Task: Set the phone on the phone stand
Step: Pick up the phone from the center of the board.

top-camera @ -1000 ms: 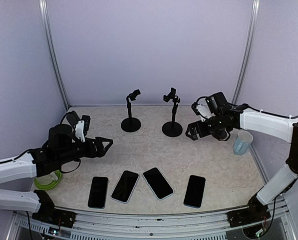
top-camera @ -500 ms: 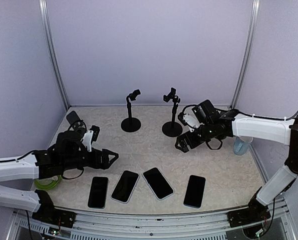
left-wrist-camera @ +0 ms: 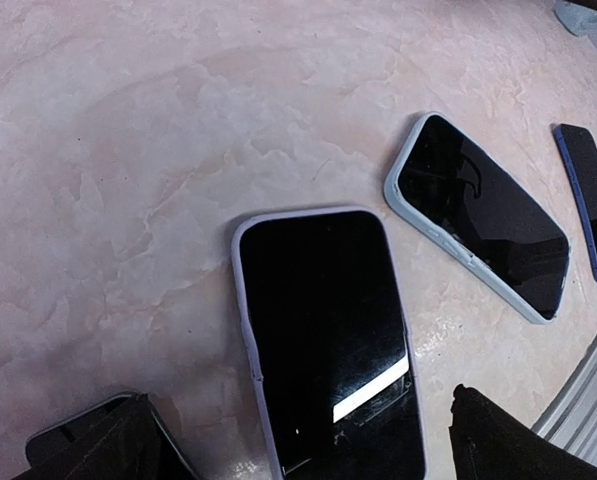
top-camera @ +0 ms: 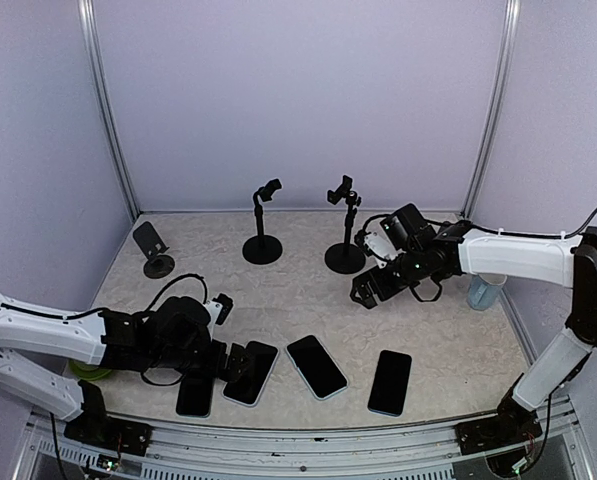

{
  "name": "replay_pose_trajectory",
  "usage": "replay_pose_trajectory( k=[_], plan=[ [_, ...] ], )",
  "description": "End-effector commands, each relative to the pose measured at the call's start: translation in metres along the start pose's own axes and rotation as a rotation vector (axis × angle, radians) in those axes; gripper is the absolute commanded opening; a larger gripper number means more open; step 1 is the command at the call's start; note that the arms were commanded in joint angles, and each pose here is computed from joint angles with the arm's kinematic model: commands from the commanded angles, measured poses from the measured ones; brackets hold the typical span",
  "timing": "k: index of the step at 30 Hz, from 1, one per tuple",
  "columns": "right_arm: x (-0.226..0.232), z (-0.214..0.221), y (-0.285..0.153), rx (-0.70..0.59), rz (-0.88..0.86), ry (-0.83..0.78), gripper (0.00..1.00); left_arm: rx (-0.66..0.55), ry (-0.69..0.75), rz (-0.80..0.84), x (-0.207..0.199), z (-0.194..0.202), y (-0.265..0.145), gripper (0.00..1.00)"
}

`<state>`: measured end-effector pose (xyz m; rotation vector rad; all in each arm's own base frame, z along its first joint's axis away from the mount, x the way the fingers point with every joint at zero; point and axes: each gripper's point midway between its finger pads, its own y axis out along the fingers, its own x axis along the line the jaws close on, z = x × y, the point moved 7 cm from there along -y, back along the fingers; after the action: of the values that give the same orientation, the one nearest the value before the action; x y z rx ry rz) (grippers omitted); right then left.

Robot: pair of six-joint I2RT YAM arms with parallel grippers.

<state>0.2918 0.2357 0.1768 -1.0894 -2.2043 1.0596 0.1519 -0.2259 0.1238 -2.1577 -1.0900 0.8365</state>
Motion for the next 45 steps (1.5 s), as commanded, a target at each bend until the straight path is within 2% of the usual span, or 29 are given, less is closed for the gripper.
replay_pose_trajectory(
  k=[1, 9, 15, 35, 45],
  plan=[
    [0.001, 0.004, 0.006, 0.014, 0.012, -0.001, 1.0, 0.001, 0.001, -0.058, -0.013, -0.007, 0.003, 0.99],
    [-0.001, 0.008, 0.005, 0.015, 0.023, -0.005, 1.0, 0.128, 0.083, -0.149, -0.037, 0.008, 0.02, 0.99],
    [-0.001, 0.011, 0.005, 0.014, 0.019, -0.007, 1.0, 0.196, 0.102, -0.205, -0.039, 0.024, 0.03, 0.99],
    [0.0, 0.015, 0.0, 0.004, 0.014, -0.014, 1.0, 0.229, 0.073, -0.207, -0.039, 0.038, 0.044, 0.99],
    [0.0, 0.013, -0.003, -0.002, 0.013, -0.017, 1.0, 0.279, 0.065, -0.234, -0.033, 0.051, 0.055, 0.91]
  ],
)
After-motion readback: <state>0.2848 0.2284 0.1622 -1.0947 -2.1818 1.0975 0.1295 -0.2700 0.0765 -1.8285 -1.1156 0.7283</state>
